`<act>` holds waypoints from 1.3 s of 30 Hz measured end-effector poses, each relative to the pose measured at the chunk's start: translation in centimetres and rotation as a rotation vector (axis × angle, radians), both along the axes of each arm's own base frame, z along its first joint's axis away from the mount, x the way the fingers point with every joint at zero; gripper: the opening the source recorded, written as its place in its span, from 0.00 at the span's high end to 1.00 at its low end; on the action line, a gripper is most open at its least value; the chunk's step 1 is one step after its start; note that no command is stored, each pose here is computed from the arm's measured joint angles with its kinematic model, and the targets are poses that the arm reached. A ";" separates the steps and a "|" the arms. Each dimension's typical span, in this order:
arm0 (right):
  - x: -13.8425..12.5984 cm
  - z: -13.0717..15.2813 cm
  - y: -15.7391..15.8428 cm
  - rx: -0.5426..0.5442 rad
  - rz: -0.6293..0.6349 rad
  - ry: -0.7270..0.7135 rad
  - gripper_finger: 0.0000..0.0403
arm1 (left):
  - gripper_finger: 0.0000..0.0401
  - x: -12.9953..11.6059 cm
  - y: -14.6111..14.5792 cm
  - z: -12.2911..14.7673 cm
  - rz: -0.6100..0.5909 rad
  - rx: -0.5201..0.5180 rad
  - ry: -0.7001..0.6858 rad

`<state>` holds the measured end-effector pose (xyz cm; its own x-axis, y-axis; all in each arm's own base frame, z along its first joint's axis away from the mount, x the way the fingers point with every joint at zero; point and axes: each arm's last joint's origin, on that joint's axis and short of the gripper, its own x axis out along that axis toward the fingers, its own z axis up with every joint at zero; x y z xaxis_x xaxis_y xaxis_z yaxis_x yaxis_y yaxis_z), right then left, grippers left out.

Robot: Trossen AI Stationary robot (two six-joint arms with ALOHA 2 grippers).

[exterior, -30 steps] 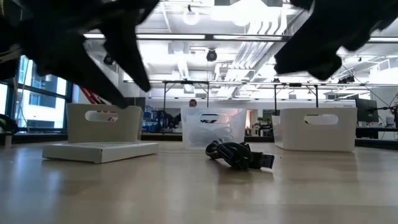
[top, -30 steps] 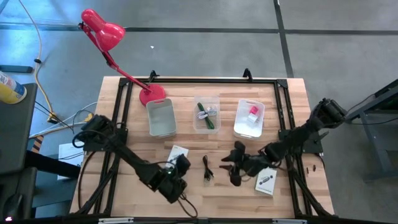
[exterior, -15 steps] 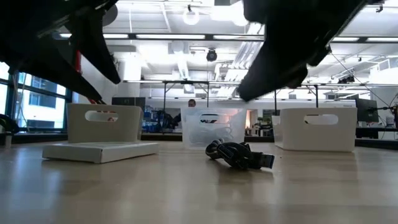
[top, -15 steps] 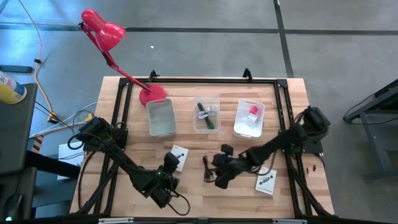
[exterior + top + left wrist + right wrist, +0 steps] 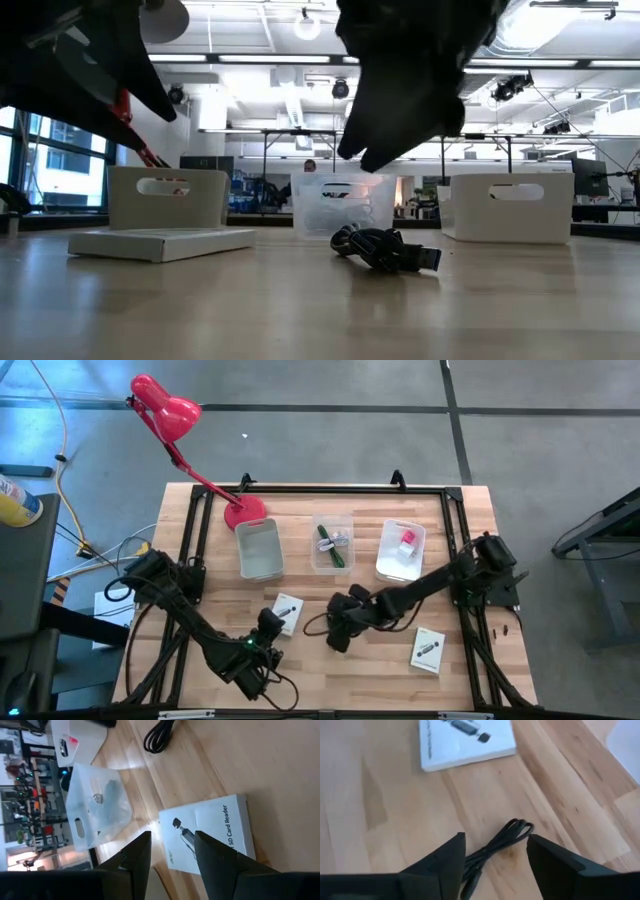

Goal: Pick and place items into bin
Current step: Put the black USB cable into the transparent bin

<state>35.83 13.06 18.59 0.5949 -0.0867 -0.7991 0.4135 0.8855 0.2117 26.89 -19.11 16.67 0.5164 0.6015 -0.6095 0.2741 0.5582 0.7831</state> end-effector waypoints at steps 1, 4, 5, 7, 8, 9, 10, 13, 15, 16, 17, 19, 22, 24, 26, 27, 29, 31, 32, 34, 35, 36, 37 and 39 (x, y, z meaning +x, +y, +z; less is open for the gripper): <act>0.1 0.0 -0.2 0.011 -0.011 0.000 0.49 | 0.66 -0.1 0.0 0.0 -0.002 0.005 0.002; 0.4 -0.5 -0.6 0.036 -0.036 0.017 0.47 | 0.66 -0.2 0.1 0.0 0.008 0.017 0.005; 0.5 -0.9 -0.7 0.035 -0.043 0.028 0.47 | 0.66 -0.3 0.1 0.0 0.010 0.020 0.006; 0.6 -1.5 -0.7 0.035 -0.048 0.040 0.47 | 0.66 -0.3 0.2 0.0 0.013 0.023 0.007; 0.7 -1.9 -0.6 0.036 -0.046 0.052 0.47 | 0.66 -0.3 0.2 0.0 0.013 0.025 0.006; 0.7 -2.3 -0.6 0.041 -0.041 0.064 0.47 | 0.66 -0.3 0.2 0.0 0.014 0.026 0.005; 0.8 -2.8 -0.5 0.045 -0.036 0.080 0.47 | 0.66 -0.3 0.2 0.0 0.014 0.027 0.005; 0.8 -3.5 -0.5 0.052 -0.031 0.109 0.47 | 0.66 -0.3 0.2 0.0 0.013 0.030 0.004; 0.8 -3.6 -0.5 0.048 -0.034 0.106 0.46 | 0.66 -0.3 0.2 0.0 0.014 0.031 0.004; 0.8 -3.6 -0.5 0.042 -0.038 0.106 0.46 | 0.66 -0.3 0.2 0.0 0.014 0.030 0.004; 0.8 -3.6 -0.6 0.034 -0.043 0.102 0.46 | 0.66 -0.3 0.2 0.0 0.014 0.031 0.002; 0.9 -3.6 -0.6 0.018 -0.053 0.092 0.46 | 0.66 -0.2 0.2 0.1 0.015 0.031 0.001; 1.0 -3.5 -0.7 0.016 -0.056 0.083 0.46 | 0.66 -0.2 0.3 0.1 0.016 0.034 -0.002; 1.1 -3.9 -0.8 0.016 -0.061 0.089 0.46 | 0.66 -0.2 0.3 0.1 0.016 0.037 -0.005; 1.2 -4.5 -0.8 0.020 -0.058 0.107 0.46 | 0.66 -0.2 0.3 0.1 0.015 0.037 -0.005; 1.4 -4.8 -0.8 0.029 -0.056 0.109 0.46 | 0.66 -0.2 0.3 0.1 0.015 0.038 -0.005; 1.8 -5.4 -0.8 0.056 -0.047 0.105 0.46 | 0.66 -0.2 0.3 0.1 0.015 0.038 -0.004; 1.9 -5.9 -1.0 0.068 -0.044 0.113 0.46 | 0.66 -0.2 0.3 0.1 0.015 0.039 -0.004; 2.0 -5.9 -1.0 0.065 -0.045 0.112 0.46 | 0.66 -0.2 0.3 0.1 0.014 0.039 -0.004; 2.0 -5.9 -1.2 0.055 -0.051 0.107 0.46 | 0.66 -0.2 0.3 0.1 0.014 0.040 -0.003; 2.1 -5.9 -1.2 0.050 -0.048 0.105 0.46 | 0.66 -0.2 0.3 0.1 0.014 0.041 -0.003; 2.1 -5.9 -1.2 0.045 -0.040 0.103 0.46 | 0.66 -0.2 0.3 0.1 0.014 0.041 -0.002; 2.1 -5.9 -1.2 0.041 -0.032 0.102 0.46 | 0.66 -0.2 0.3 0.1 0.014 0.042 -0.001; 2.1 -5.9 -1.2 0.030 -0.026 0.101 0.46 | 0.66 -0.3 0.3 0.1 0.014 0.045 -0.002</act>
